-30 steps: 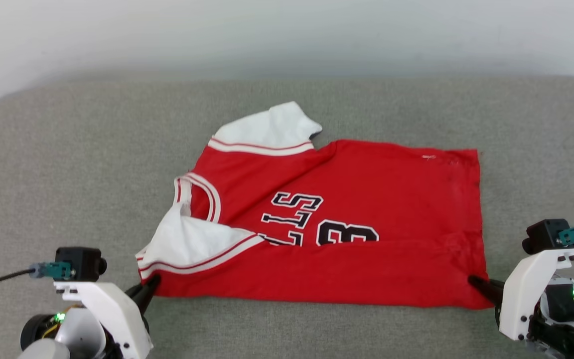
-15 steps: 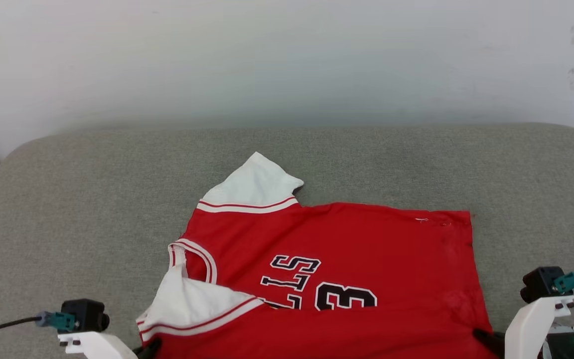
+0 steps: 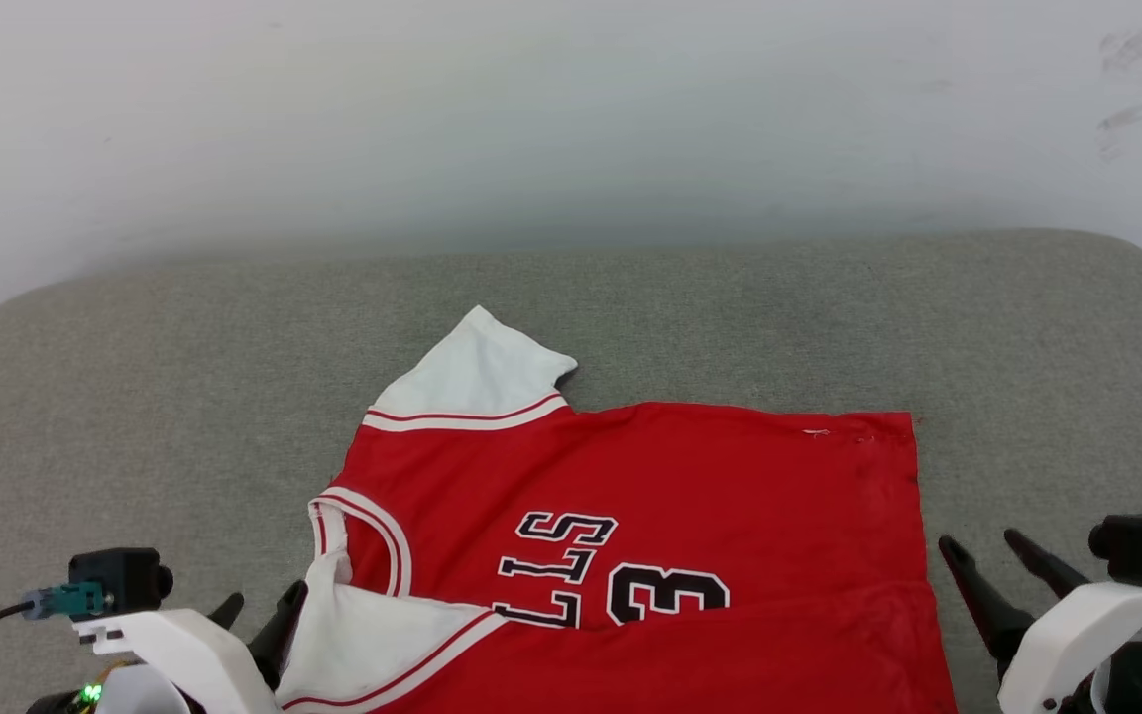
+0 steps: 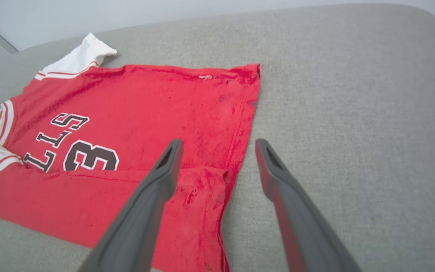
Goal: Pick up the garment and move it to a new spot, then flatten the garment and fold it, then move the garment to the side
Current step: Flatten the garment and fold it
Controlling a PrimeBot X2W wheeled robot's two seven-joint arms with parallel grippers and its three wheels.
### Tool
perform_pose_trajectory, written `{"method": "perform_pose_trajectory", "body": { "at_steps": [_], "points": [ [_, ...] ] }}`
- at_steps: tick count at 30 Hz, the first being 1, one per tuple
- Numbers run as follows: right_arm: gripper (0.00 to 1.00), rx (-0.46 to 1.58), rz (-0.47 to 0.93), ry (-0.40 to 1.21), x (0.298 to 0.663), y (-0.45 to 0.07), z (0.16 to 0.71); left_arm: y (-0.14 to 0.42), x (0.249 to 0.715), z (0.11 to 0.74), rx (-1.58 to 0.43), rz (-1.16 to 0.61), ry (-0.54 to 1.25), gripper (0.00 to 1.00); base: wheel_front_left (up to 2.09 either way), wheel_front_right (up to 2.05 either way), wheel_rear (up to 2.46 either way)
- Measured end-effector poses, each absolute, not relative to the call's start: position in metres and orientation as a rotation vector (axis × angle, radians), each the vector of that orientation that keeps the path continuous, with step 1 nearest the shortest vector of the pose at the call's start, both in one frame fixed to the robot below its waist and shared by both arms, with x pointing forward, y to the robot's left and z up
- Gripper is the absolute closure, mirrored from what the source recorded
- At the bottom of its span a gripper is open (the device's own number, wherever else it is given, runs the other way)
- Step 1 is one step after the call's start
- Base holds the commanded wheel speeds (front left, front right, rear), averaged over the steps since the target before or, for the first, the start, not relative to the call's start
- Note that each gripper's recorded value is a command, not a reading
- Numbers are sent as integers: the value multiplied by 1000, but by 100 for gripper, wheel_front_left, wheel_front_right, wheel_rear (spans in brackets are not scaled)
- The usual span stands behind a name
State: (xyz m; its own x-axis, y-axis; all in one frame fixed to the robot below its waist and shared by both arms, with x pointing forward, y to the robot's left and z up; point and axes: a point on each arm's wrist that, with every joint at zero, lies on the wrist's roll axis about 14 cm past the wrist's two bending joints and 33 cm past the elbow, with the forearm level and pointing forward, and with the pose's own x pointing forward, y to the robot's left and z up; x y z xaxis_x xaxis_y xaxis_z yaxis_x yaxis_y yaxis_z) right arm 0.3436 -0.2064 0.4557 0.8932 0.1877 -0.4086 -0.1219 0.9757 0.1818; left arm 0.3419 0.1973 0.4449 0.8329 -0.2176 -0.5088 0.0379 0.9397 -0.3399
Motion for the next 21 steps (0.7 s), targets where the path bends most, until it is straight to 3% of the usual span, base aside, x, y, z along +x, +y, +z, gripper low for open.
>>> {"method": "perform_pose_trajectory", "body": {
  "at_steps": [9, 16, 21],
  "points": [
    [0, 111, 98, 86, 369, -218, 524, 179, 414, 507, -257, -163, 293, 0, 0, 0, 0],
    [0, 108, 58, 0, 390, -223, 542, 162, 489, 533, -204, -211, 175, 0, 0, 0, 0],
    [0, 107, 20, 3, 404, -231, 533, 140, 539, 519, -175, -290, 228, 0, 0, 0, 0]
  ]
}}
